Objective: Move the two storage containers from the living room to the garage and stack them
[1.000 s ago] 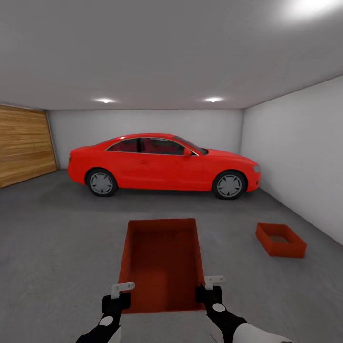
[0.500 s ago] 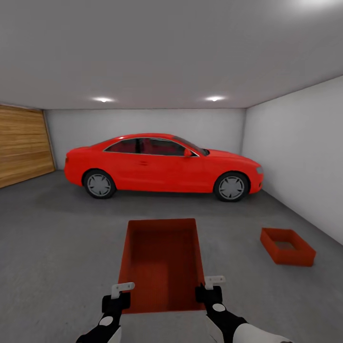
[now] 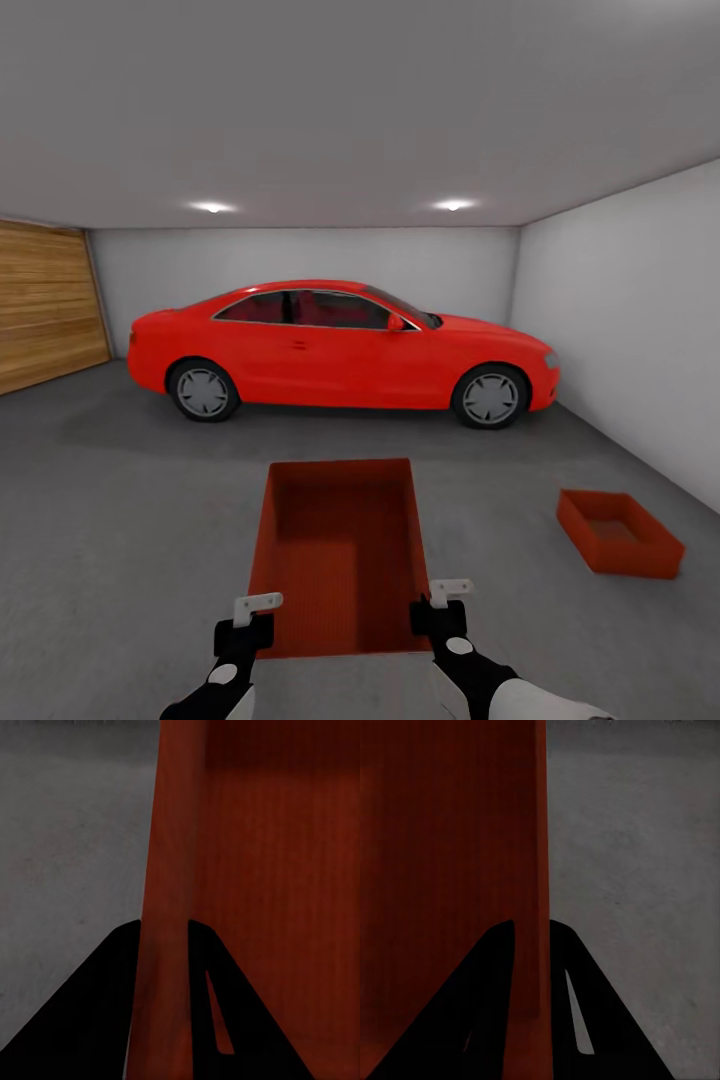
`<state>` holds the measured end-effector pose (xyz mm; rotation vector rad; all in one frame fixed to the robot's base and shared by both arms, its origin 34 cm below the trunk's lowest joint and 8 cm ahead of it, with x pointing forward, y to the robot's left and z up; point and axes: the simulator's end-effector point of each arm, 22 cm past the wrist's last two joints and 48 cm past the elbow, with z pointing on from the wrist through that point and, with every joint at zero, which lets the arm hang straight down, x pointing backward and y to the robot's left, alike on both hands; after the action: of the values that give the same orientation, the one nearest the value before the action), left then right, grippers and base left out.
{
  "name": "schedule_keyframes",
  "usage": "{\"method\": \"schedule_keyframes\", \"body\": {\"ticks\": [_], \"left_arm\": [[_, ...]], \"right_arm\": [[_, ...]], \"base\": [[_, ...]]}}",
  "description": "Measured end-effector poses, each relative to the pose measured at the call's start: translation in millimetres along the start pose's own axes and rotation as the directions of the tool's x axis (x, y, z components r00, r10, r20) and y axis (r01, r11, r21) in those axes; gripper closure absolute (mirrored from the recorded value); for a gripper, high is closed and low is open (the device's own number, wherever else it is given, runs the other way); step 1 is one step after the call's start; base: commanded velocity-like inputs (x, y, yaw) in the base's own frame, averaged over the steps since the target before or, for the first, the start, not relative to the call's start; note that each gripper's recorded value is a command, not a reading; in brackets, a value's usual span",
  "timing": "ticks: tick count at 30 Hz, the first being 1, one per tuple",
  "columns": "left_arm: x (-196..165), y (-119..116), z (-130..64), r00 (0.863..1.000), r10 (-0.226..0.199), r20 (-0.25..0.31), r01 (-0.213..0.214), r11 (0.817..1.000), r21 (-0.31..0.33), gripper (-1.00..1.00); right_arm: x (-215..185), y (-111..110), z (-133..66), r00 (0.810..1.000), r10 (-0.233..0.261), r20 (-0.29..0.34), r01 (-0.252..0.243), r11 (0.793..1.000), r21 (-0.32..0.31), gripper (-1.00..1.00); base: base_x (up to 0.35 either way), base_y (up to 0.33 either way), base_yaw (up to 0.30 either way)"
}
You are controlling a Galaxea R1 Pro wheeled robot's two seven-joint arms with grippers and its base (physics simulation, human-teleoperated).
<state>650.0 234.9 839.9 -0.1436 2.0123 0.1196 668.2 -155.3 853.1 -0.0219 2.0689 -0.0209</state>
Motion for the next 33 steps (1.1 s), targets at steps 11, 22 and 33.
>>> {"method": "schedule_keyframes", "body": {"ticks": [11, 22, 33], "left_arm": [[-0.5, -0.1, 0.1, 1.0, 0.001, 0.001, -0.001, 1.0, 0.0, 1.0], [0.2, 0.0, -0.1, 1.0, 0.0, 0.0, 0.0, 1.0, 0.0, 1.0], [-0.1, -0.2, 0.0, 1.0, 0.002, 0.0, -0.002, 1.0, 0.0, 1.0]], "right_arm": [[-0.2, -0.1, 0.1, 1.0, 0.001, 0.0, -0.001, 1.0, 0.0, 1.0], [0.2, 0.0, 0.0, 1.0, 0.0, 0.0, 0.0, 1.0, 0.0, 1.0], [0.4, -0.2, 0.0, 1.0, 0.001, -0.001, -0.001, 1.0, 0.0, 1.0]], "base": [[0.321, 0.0, 0.0], [0.321, 0.0, 0.0], [0.322, 0.0, 0.0]]}}
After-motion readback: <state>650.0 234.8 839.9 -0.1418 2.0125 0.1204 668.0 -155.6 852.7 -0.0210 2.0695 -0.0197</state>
